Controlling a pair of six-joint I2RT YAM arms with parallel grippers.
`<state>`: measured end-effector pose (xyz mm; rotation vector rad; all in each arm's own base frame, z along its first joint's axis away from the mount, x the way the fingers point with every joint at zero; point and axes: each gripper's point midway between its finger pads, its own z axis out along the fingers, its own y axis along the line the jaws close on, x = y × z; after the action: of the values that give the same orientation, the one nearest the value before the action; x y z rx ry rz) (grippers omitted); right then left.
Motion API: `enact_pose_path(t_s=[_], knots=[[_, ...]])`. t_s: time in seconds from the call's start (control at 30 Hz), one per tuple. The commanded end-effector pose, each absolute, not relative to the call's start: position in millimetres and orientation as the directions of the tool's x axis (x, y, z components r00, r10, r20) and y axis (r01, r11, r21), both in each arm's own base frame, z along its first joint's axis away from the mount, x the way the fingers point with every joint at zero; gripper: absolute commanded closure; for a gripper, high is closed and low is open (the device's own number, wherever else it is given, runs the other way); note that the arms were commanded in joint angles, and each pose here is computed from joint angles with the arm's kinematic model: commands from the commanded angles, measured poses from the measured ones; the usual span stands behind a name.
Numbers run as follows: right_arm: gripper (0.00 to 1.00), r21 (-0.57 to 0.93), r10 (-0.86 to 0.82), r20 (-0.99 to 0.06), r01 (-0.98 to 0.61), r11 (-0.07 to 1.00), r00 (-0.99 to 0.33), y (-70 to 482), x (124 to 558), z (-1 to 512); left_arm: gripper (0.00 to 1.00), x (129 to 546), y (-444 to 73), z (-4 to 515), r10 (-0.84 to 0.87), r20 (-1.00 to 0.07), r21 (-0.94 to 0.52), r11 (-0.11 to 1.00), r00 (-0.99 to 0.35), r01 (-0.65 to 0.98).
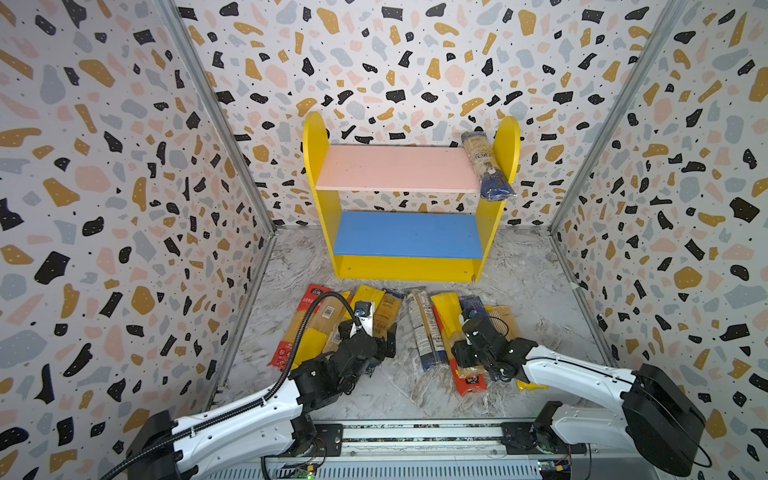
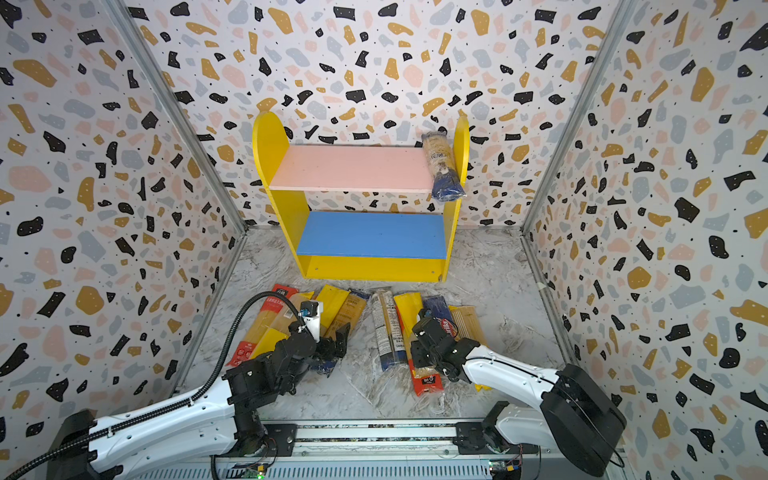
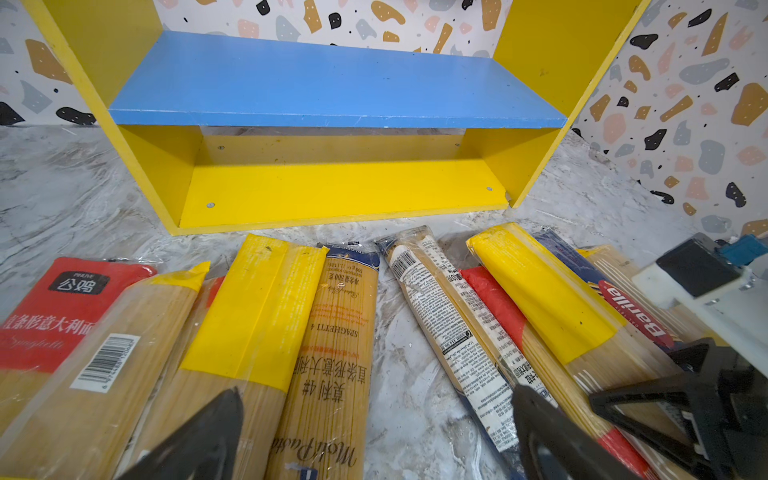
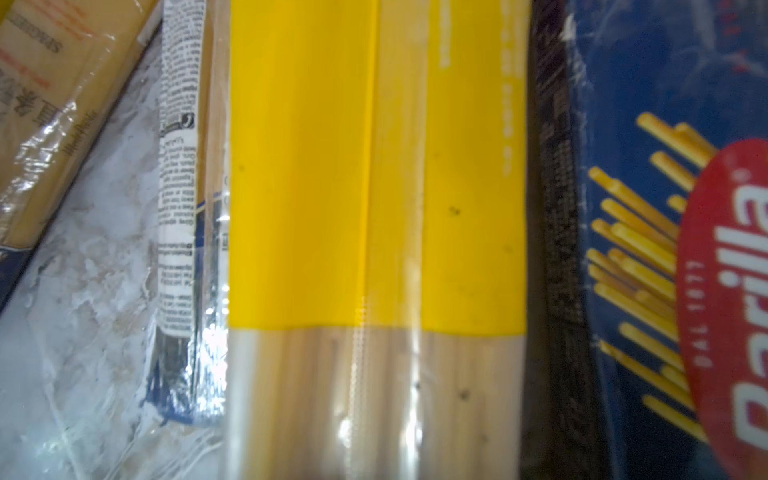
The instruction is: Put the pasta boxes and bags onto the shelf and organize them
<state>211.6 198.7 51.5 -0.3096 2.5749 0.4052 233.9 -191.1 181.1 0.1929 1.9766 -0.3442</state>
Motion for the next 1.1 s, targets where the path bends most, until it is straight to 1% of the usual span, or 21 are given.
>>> enact_pose_path(t_s=[0.0, 0.23, 0.6, 0.77, 0.87, 0.97, 1.07], knots=[[0.6, 0.267, -0.121, -0.578, -0.327, 0.906, -0.807, 207.5, 215.9, 76.8, 0.01, 235.2, -190.8, 193.9, -0.044, -0.918, -0.166, 0.945, -0.393, 0.281], [0.65, 0.252, -0.116, -0.608, -0.33, 0.91, -0.785, 198.5, 216.1, 93.1, 0.0, 235.6, -191.0, 197.8, -0.046, -0.919, -0.167, 0.946, -0.392, 0.279], [0.67, 0.29, -0.081, -0.713, -0.398, 0.871, -0.696, 196.3, 212.9, 168.5, 0.0, 237.1, -190.5, 200.4, -0.039, -0.921, -0.155, 0.949, -0.387, 0.274], [0.67, 0.302, -0.07, -0.756, -0.443, 0.844, -0.65, 194.9, 207.2, 196.3, 0.0, 240.9, -197.4, 213.0, -0.028, -0.923, -0.145, 0.949, -0.383, 0.281], [0.67, 0.295, -0.076, -0.777, -0.469, 0.832, -0.625, 196.0, 206.5, 205.5, 0.01, 242.3, -197.5, 219.8, -0.022, -0.926, -0.136, 0.951, -0.378, 0.278], [0.68, 0.282, -0.098, -0.775, -0.481, 0.83, -0.624, 199.2, 208.2, 209.5, 0.0, 241.4, -194.9, 220.6, -0.039, -0.93, -0.148, 0.95, -0.366, 0.275], [0.69, 0.3, -0.09, -0.78, -0.497, 0.814, -0.619, 204.1, 207.5, 218.2, 0.01, 239.9, -194.3, 218.5, -0.043, -0.929, -0.155, 0.947, -0.367, 0.281]])
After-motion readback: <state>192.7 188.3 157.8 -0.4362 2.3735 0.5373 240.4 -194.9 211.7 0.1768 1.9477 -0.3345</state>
